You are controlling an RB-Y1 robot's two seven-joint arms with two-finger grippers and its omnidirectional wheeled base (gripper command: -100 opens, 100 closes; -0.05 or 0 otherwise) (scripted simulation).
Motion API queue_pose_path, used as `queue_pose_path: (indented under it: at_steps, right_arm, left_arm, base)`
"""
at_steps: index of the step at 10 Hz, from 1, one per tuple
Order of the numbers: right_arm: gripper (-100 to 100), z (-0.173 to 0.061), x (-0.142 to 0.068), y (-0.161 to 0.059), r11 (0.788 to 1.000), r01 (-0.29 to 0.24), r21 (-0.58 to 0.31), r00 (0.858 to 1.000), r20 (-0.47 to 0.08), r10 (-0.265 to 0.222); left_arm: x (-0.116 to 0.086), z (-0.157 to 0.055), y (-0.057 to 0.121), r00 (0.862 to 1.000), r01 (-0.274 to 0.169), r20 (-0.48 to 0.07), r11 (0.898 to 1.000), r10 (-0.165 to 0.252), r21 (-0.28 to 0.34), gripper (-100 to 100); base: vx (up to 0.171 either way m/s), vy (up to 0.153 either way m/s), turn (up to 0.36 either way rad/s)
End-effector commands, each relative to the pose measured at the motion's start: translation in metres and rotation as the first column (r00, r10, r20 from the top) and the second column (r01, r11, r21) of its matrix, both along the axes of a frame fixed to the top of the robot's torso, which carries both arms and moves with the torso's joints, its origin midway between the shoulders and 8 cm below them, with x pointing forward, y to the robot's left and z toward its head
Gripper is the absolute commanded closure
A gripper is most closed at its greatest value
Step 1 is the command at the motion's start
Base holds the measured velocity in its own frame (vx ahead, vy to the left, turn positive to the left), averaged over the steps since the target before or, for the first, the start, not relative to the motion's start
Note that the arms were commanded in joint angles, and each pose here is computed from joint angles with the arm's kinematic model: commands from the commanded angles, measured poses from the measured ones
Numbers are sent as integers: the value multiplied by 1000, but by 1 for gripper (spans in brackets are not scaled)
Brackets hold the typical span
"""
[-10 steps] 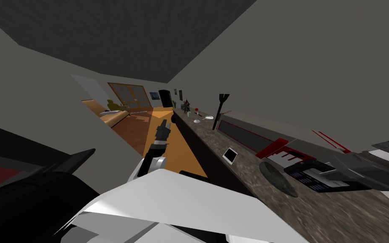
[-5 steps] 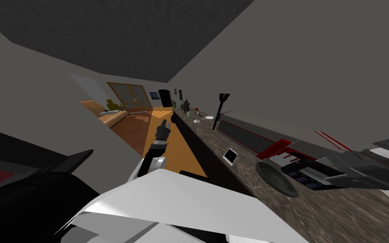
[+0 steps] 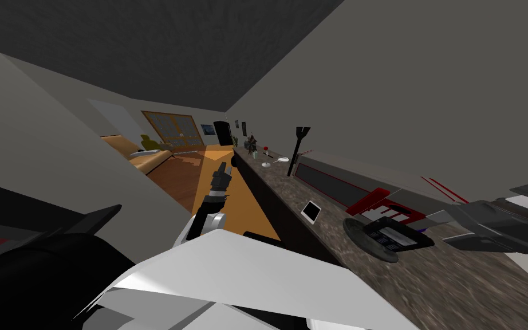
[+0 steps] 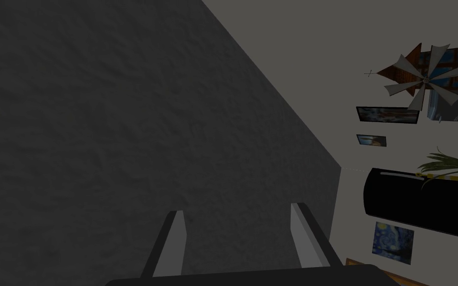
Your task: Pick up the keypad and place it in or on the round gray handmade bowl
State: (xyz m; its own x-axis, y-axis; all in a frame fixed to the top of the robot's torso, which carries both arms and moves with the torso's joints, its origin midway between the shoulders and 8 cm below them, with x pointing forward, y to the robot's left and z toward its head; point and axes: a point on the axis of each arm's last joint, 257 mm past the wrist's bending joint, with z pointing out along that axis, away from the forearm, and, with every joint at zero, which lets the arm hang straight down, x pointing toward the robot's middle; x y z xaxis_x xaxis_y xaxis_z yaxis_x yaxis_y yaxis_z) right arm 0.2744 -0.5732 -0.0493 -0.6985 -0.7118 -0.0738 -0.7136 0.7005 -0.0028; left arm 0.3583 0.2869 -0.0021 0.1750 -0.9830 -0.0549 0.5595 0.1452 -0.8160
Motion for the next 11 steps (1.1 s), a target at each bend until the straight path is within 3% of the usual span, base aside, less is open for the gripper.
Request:
queue_pose_path:
  at_steps: [1,4,5,6,11]
  right_arm:
    - [-100,10,1,4,1000,-5,4,1000,-2,5]
    - [-100,34,4,15,1000,-18,11,1000,-1,18]
    - [-100,28,4,12,1000,-15,7,1000,1,15]
    - [0,29,4,13,1000,-16,9,1000,-1,16]
    - [0,29,4,13,1000,-16,9,1000,-1,16]
  left_arm:
    - [0,0,0,1000,0,0,1000,0,0,0]
    - [0,0,0,1000,0,0,1000,0,0,0]
    - [0,0,0,1000,0,0,1000,0,0,0]
    - [0,0,0,1000,0,0,1000,0,0,0]
    - [0,0,0,1000,0,0,1000,0,0,0]
  base:
    - [5,-32,-27]
    - [1,0,-5]
    - [0,0,0]
    - [0,0,0]
    - [0,0,0]
